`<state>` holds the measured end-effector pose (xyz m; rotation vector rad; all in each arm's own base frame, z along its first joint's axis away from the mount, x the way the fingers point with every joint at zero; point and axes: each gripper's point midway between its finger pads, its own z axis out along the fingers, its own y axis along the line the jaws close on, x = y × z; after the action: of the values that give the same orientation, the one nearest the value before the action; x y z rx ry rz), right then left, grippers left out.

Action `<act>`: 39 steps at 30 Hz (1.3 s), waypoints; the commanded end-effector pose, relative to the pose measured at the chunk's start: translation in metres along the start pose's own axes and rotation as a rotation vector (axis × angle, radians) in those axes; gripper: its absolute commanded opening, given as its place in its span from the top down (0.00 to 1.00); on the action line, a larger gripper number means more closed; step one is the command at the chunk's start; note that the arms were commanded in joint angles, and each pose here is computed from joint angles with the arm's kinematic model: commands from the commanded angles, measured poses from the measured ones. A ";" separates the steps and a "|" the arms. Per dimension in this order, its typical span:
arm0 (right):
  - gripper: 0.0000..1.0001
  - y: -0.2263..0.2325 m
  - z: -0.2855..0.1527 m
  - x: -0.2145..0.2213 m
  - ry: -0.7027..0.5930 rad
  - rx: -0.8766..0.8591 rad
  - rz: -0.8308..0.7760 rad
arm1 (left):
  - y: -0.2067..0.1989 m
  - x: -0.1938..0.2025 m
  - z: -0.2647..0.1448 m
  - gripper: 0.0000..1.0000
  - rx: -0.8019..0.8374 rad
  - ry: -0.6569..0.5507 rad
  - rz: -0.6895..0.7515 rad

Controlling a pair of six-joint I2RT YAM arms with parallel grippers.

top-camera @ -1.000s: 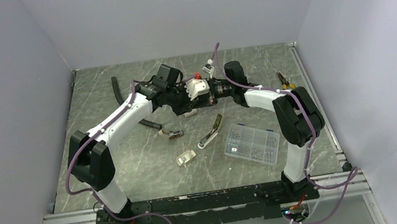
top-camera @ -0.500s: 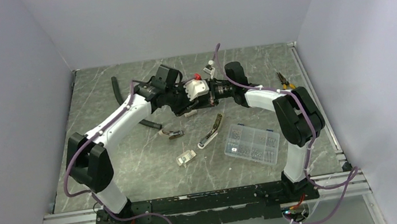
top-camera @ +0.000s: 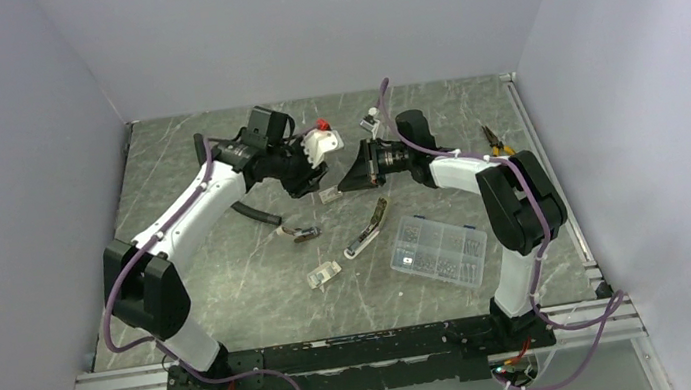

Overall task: Load the staples into the stapler
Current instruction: Pick up the staple from the center of the board.

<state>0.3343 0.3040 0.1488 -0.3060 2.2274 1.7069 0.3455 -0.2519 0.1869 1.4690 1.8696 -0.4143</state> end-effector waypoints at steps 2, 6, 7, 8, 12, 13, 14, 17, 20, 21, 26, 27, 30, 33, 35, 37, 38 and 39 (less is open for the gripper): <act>0.94 0.022 -0.006 -0.010 -0.034 -0.044 -0.059 | -0.018 -0.027 -0.001 0.50 0.090 -0.136 -0.023; 0.94 0.022 -0.006 -0.009 -0.035 -0.044 -0.053 | -0.026 -0.031 0.008 0.50 0.153 -0.163 -0.059; 0.94 0.023 -0.006 -0.009 -0.035 -0.045 -0.053 | -0.025 -0.032 0.009 0.51 0.153 -0.167 -0.059; 0.94 0.023 -0.007 -0.009 -0.036 -0.046 -0.051 | -0.025 -0.032 0.010 0.51 0.153 -0.171 -0.062; 0.94 0.024 -0.008 -0.008 -0.040 -0.045 -0.046 | -0.026 -0.034 0.013 0.51 0.158 -0.190 -0.063; 0.94 0.024 -0.008 -0.008 -0.043 -0.045 -0.044 | -0.027 -0.034 0.015 0.51 0.166 -0.196 -0.068; 0.94 0.024 -0.008 -0.009 -0.045 -0.046 -0.039 | -0.029 -0.032 0.018 0.52 0.176 -0.200 -0.069; 0.94 0.025 -0.009 -0.009 -0.054 -0.046 -0.027 | -0.036 -0.027 0.024 0.52 0.213 -0.205 -0.057; 0.94 0.025 -0.010 -0.009 -0.056 -0.046 -0.019 | -0.040 -0.023 0.028 0.54 0.231 -0.213 -0.017; 0.94 0.025 -0.010 -0.009 -0.055 -0.046 -0.015 | -0.040 -0.022 0.030 0.55 0.230 -0.213 -0.006; 0.94 0.026 -0.010 -0.009 -0.055 -0.047 -0.010 | -0.032 -0.019 0.036 0.58 0.199 -0.204 0.020; 0.94 0.025 -0.010 -0.009 -0.054 -0.046 -0.009 | -0.031 -0.019 0.037 0.59 0.196 -0.203 0.018; 0.94 0.024 -0.010 -0.008 -0.054 -0.044 -0.006 | -0.030 -0.020 0.039 0.59 0.199 -0.202 0.014; 0.94 0.024 -0.010 -0.009 -0.054 -0.046 0.001 | -0.034 -0.019 0.043 0.59 0.217 -0.200 0.030; 0.95 0.024 -0.010 -0.009 -0.053 -0.046 0.007 | -0.036 -0.018 0.045 0.59 0.216 -0.198 0.050; 0.95 0.023 -0.010 -0.009 -0.054 -0.046 0.009 | -0.038 -0.018 0.046 0.59 0.210 -0.202 0.066; 0.95 0.023 -0.010 -0.009 -0.053 -0.047 0.014 | -0.038 -0.018 0.047 0.59 0.208 -0.201 0.073; 0.95 0.022 -0.009 -0.009 -0.053 -0.046 0.017 | -0.038 -0.018 0.048 0.59 0.202 -0.201 0.078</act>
<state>0.3305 0.3009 0.1519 -0.2028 2.2470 1.7524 0.3255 -0.2970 0.1507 1.5344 1.7449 -0.7290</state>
